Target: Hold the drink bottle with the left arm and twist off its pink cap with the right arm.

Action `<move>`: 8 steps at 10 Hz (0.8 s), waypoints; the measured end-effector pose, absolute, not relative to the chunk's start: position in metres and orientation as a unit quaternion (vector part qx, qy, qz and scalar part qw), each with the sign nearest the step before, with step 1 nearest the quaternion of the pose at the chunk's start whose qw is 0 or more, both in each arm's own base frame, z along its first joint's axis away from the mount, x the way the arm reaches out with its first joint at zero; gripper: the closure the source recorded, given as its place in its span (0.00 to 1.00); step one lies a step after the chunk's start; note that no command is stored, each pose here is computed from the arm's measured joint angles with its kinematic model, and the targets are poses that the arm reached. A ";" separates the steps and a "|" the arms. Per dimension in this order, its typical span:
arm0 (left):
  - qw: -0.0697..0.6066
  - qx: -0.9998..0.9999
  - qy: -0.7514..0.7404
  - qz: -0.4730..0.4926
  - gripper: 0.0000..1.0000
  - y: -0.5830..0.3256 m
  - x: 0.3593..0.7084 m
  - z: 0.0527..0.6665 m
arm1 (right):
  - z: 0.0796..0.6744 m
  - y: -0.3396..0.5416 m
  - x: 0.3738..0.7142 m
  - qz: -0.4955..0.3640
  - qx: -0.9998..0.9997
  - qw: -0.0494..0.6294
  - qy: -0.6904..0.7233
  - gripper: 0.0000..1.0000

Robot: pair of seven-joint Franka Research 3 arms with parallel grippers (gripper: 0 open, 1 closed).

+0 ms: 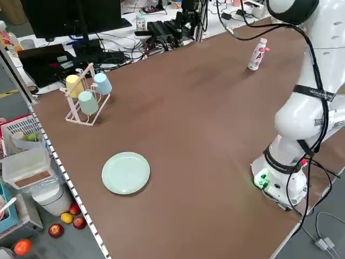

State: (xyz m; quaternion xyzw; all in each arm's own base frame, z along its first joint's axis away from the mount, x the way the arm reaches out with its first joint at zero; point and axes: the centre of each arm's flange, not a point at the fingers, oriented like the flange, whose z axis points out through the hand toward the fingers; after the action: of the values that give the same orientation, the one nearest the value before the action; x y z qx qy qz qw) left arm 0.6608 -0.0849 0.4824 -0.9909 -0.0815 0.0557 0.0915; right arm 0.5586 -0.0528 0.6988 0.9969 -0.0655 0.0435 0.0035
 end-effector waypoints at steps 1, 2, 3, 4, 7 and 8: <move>0.087 -0.991 -0.089 0.046 0.00 -0.073 0.658 0.499 | 0.699 -0.053 0.559 0.045 0.997 0.004 -0.066 0.00; 0.077 -0.991 -0.100 0.037 0.00 -0.055 0.656 0.514 | 0.699 -0.053 0.559 0.045 0.997 0.004 -0.066 0.00; 0.061 -0.992 -0.106 0.034 0.00 -0.037 0.653 0.525 | 0.700 -0.054 0.559 0.047 0.997 0.004 -0.067 0.00; 0.048 -0.993 -0.108 0.031 0.00 -0.023 0.650 0.536 | 0.700 -0.054 0.560 0.050 0.997 0.004 -0.067 0.00; 0.025 -0.994 -0.102 0.003 0.00 -0.011 0.634 0.573 | 0.705 -0.056 0.564 0.074 0.995 0.005 -0.070 0.00; 0.018 -0.995 -0.099 -0.005 0.00 -0.012 0.625 0.579 | 0.705 -0.059 0.564 0.074 0.995 0.005 -0.073 0.00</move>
State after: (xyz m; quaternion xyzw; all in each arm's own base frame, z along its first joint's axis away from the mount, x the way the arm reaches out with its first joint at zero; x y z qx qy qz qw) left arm 0.6248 -0.0117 0.5791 -0.9949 -0.0992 -0.0049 0.0181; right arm 0.5638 -0.0593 0.7050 0.9946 -0.0727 0.0737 0.0048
